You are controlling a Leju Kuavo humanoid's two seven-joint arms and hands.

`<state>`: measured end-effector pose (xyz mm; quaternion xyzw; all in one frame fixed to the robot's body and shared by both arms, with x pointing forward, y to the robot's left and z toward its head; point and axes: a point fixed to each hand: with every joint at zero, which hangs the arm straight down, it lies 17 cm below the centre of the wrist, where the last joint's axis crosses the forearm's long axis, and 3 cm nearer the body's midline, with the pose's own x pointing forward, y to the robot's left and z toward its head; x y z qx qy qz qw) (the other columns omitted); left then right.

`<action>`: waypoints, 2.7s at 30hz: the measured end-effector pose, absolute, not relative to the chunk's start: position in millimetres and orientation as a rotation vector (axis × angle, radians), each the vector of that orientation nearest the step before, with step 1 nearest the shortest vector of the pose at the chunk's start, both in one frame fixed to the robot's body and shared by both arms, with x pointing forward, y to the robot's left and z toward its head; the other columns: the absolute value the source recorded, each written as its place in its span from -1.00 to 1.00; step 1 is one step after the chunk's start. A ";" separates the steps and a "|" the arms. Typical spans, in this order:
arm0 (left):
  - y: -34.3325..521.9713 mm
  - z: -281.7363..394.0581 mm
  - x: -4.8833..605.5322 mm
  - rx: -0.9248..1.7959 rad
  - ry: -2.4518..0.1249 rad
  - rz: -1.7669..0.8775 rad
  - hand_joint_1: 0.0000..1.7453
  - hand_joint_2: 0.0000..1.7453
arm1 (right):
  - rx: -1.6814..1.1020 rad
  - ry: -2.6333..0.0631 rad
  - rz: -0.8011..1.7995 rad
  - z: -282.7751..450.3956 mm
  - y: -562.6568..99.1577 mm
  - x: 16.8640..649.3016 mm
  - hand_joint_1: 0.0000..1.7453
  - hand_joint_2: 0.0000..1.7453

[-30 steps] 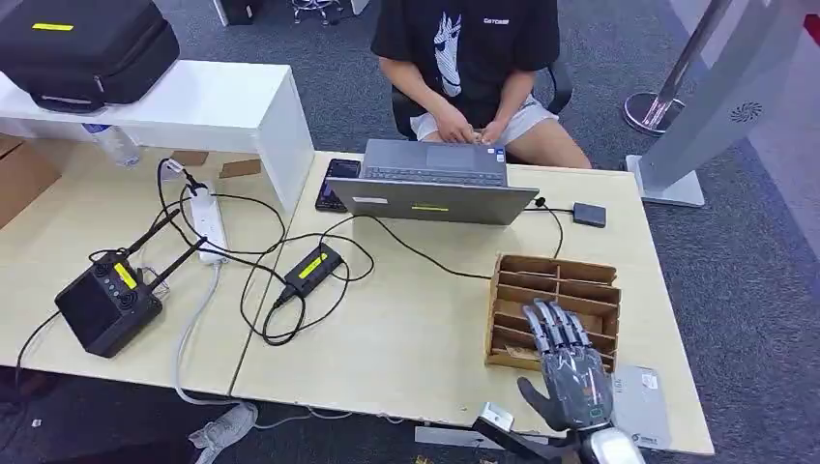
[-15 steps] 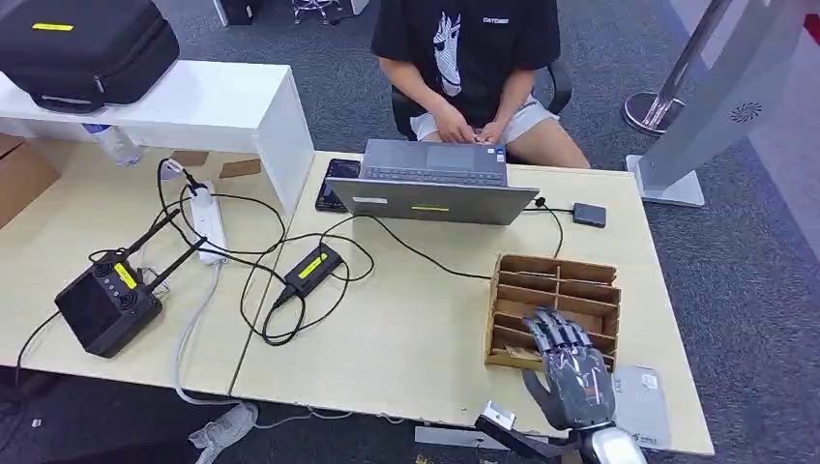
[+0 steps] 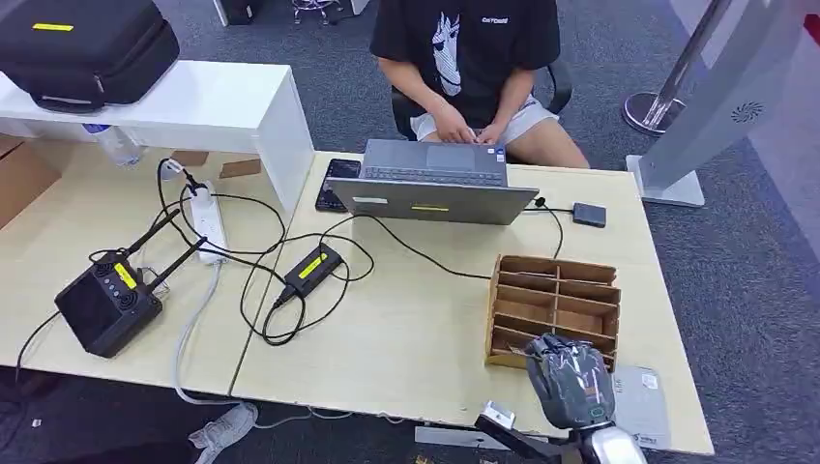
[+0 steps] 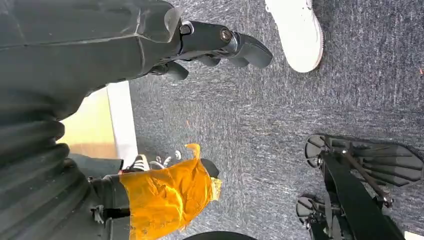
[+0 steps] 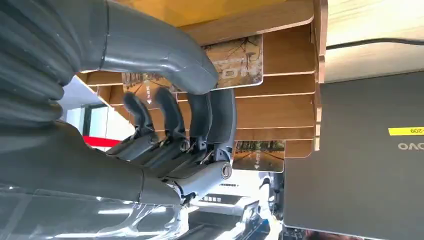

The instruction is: Pass the card to the sensor for recognition and then transmit it.

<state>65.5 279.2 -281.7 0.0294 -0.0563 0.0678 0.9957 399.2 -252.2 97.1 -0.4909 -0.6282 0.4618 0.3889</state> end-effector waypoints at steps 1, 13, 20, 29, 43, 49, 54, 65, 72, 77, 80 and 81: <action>279.2 -281.7 65.5 0.059 -0.113 0.136 -1.00 1.00 | -1.249 -1.596 1.173 97.3 -252.5 399.4 0.78 1.00; 279.5 -281.8 65.3 0.060 -0.113 0.141 -1.00 1.00 | -1.317 -1.671 1.133 120.0 -249.0 391.5 1.00 1.00; 280.1 -281.8 65.5 0.063 -0.113 0.149 -1.00 1.00 | -1.401 -1.824 1.039 165.8 -237.8 373.8 1.00 1.00; 281.4 -282.0 64.9 0.070 -0.112 0.161 -1.00 1.00 | -1.471 -1.947 0.927 221.1 -238.0 346.2 1.00 1.00; 277.6 -281.2 69.1 0.058 -0.117 0.058 -1.00 1.00 | -1.439 -2.098 0.627 298.0 -261.7 425.2 1.00 1.00; 276.8 -280.4 73.5 0.051 -0.123 -0.019 -1.00 1.00 | -1.450 -2.023 0.608 340.1 -280.3 515.6 1.00 1.00; 276.7 -280.3 73.7 0.050 -0.124 -0.051 -1.00 1.00 | -1.500 -1.953 0.690 368.2 -280.1 570.2 1.00 1.00; 276.5 -280.1 75.0 0.049 -0.126 -0.077 -1.00 1.00 | -1.149 -1.972 0.915 323.4 -194.4 601.8 1.00 1.00; 276.5 -280.2 74.2 0.049 -0.124 -0.079 -1.00 1.00 | -1.095 -1.978 0.948 314.2 -174.7 600.0 1.00 1.00; 276.8 -280.3 73.9 0.050 -0.124 -0.080 -1.00 1.00 | -1.091 -1.975 0.963 311.3 -171.8 599.8 1.00 1.00; 276.8 -280.3 73.7 0.050 -0.123 -0.080 -1.00 1.00 | -1.054 -1.974 0.971 307.8 -167.9 599.9 -1.00 1.00; 276.8 -280.3 73.5 0.050 -0.123 -0.080 -1.00 1.00 | -1.001 -1.978 0.985 303.7 -162.8 599.4 -1.00 1.00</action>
